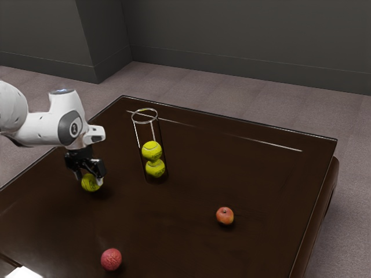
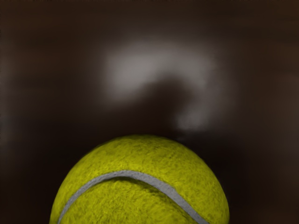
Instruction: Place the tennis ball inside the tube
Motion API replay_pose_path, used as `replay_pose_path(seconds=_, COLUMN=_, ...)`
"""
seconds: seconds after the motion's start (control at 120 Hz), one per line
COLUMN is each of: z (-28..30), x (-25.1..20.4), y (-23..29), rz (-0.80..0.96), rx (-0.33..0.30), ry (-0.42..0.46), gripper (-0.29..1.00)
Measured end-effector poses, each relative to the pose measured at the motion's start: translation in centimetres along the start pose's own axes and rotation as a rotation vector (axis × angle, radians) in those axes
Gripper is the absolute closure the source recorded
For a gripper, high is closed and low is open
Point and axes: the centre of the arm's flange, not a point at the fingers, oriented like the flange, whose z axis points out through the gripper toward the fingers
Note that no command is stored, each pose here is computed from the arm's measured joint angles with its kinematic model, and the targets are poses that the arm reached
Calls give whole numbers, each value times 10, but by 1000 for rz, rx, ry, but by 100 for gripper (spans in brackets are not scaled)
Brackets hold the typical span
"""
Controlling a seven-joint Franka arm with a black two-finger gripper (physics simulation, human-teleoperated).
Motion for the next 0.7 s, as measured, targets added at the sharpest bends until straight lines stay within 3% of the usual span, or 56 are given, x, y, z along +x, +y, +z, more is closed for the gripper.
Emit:
replay_pose_path(seconds=0.233, z=21, x=10, y=-3, rz=-9, rx=-22, ry=-1, gripper=1)
replay_pose_path(seconds=0.367, z=22, x=10, y=-3, rz=-6, rx=-27, ry=5, gripper=24)
replay_pose_path(seconds=0.533, z=13, x=9, y=-3, rz=1, rx=-27, ry=6, gripper=33)
replay_pose_path(seconds=0.7, z=-60, x=-3, y=3, rz=11, rx=-57, ry=37, gripper=45)
